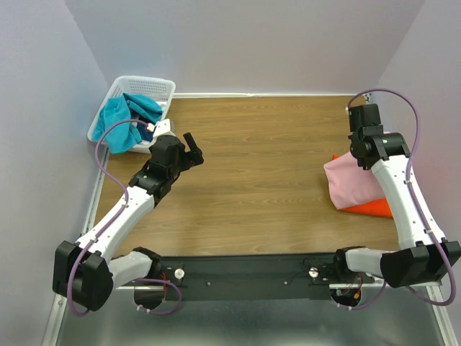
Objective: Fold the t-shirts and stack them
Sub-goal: Neatly place the folded tshirt to the corner
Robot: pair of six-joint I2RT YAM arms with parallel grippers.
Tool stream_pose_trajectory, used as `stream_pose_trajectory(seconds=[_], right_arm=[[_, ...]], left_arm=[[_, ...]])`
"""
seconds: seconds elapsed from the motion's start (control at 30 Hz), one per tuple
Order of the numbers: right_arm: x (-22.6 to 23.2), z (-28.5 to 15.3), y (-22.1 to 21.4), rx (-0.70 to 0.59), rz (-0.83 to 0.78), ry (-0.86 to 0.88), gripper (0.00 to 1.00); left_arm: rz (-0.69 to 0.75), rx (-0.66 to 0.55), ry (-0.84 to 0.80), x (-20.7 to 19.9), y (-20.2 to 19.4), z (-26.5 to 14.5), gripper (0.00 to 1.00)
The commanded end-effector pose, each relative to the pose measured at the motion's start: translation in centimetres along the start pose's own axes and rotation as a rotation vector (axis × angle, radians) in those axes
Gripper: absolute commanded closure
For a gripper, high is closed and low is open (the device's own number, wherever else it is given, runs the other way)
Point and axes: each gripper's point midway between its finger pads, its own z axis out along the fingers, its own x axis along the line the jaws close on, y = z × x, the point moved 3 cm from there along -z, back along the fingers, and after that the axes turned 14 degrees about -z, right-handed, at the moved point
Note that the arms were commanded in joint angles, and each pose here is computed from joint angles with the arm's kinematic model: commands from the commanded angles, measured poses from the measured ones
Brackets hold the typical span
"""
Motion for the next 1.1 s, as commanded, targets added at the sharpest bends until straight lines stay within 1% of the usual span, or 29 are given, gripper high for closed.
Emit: stream_pose_trajectory(seconds=[0.0,0.13,0.33,0.47,0.53,0.7,0.83,0.9,0.93,0.97,1.0,1.03,1.07], right_arm=[[-0.1,2.1,-0.2,0.032,-0.015,-0.014,0.99],[0.1,3.9,-0.3,0.056,-0.020,-0.021,0.99],[-1.1,6.5,-1.0,0.107,0.028,-0.047,0.99],[-0.3,9.0,-1.9,0.127,0.043,-0.005,0.99],[-0.1,10.0,-2.1,0.124,0.067,0.000,0.99],[0.4,12.5,-3.0,0.162,0.099,0.012,0.99],[0.6,14.1,-4.5,0.225,0.134,0.013,0.99],[0.8,14.7,-5.0,0.249,0.137,0.013,0.89],[0.9,14.9,-5.1,0.252,0.142,0.017,0.88],[0.9,15.1,-5.1,0.254,0.144,0.020,0.81],[0.9,15.2,-5.1,0.254,0.157,0.019,0.65],[0.9,15.3,-5.1,0.255,0.159,0.022,0.55],[1.1,15.4,-5.1,0.252,0.161,0.030,0.39]], left_arm=[[0.011,-0.001,-0.002,0.3,-0.1,0.2,0.02],[0.012,0.000,0.002,0.5,-0.1,0.3,0.02],[0.010,0.000,0.007,0.6,-0.1,0.4,0.02],[0.011,0.001,0.016,0.9,-0.2,0.5,0.02],[0.012,0.003,0.016,0.9,-0.3,0.6,0.02],[0.012,0.000,0.017,0.9,-0.2,0.6,0.02],[0.014,0.002,0.026,1.1,-0.3,0.7,0.02],[0.014,0.004,0.026,1.1,-0.3,0.7,0.02],[0.014,0.004,0.026,1.1,-0.3,0.7,0.02],[0.015,0.005,0.026,1.1,-0.3,0.8,0.02],[0.016,0.006,0.029,1.1,-0.3,0.8,0.02],[0.016,0.008,0.031,1.2,-0.4,0.8,0.02],[0.014,0.006,0.029,1.2,-0.3,0.8,0.02]])
